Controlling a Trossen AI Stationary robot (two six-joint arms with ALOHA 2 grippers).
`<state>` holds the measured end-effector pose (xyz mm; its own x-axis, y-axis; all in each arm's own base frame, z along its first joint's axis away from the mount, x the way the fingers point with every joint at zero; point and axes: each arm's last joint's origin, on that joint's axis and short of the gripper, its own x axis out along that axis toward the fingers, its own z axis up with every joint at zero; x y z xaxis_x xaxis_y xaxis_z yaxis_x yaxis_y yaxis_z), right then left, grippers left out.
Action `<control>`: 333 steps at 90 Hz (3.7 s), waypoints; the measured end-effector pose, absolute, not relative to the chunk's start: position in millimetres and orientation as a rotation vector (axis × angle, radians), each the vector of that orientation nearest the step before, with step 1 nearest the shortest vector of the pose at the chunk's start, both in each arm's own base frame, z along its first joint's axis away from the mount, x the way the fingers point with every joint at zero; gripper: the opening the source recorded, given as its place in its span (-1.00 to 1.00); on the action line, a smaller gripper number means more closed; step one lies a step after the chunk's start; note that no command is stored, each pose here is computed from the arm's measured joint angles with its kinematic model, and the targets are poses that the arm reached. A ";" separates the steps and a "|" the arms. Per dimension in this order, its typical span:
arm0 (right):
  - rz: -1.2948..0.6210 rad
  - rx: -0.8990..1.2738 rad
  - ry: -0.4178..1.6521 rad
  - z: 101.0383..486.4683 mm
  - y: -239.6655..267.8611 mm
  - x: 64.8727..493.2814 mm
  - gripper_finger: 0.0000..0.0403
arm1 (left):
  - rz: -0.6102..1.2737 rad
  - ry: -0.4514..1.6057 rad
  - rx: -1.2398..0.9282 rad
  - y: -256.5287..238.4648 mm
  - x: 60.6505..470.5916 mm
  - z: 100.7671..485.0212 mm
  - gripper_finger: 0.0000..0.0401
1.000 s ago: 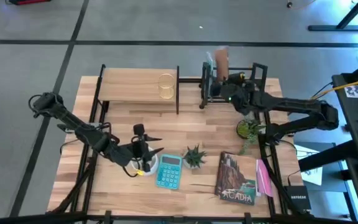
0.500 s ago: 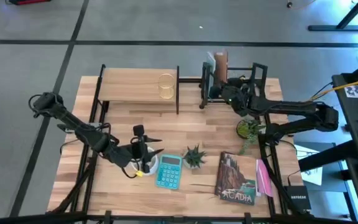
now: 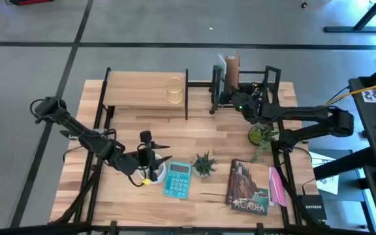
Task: Stock shelves
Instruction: Put the purple book on the book shelf
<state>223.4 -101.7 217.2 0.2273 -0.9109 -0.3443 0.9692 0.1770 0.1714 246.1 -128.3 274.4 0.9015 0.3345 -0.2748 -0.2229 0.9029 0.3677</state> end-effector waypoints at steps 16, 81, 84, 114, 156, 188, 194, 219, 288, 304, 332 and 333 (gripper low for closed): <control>-1.342 0.342 0.181 208.8 -105.2 234.6 -1.00 | 0.294 0.341 0.336 -128.3 246.2 274.4 -0.23; -1.357 0.257 0.139 198.4 -112.6 252.4 -0.99 | 0.294 0.342 0.337 -128.3 246.1 274.2 -0.23; -1.360 0.256 0.138 197.4 -113.0 253.0 -0.99 | 0.293 0.343 0.340 -128.3 246.1 274.2 -0.23; -1.326 0.261 0.172 192.8 -113.1 255.0 -0.85 | 0.295 0.342 0.333 -128.3 246.1 274.2 -0.23; -1.279 0.276 0.208 190.4 -112.3 255.3 -0.24 | 0.295 0.342 0.328 -128.3 246.0 274.1 -0.23; -1.235 0.293 0.219 205.1 -107.7 245.6 -0.09 | 0.295 0.342 0.328 -128.3 246.0 274.0 -0.23; -1.215 0.301 0.223 209.8 -106.1 242.2 -0.09 | 0.296 0.342 0.328 -128.2 246.0 274.0 -0.23; -1.112 0.339 0.260 227.7 -97.8 225.6 -0.09 | 0.295 0.342 0.328 -128.3 246.0 274.1 -0.23; -1.123 0.427 0.441 231.9 -111.2 183.8 -0.56 | 0.291 0.342 0.351 -128.4 246.2 274.5 -0.23; -1.047 0.435 0.416 219.1 -140.5 198.6 -0.84 | 0.291 0.344 0.355 -128.3 246.1 274.4 -0.23; -0.921 0.443 0.451 209.9 -152.3 203.6 -0.96 | 0.267 0.348 0.323 -129.6 245.6 273.4 -0.23; -0.917 0.441 0.450 210.1 -152.4 203.8 -0.96 | 0.266 0.348 0.322 -129.6 245.6 273.4 -0.23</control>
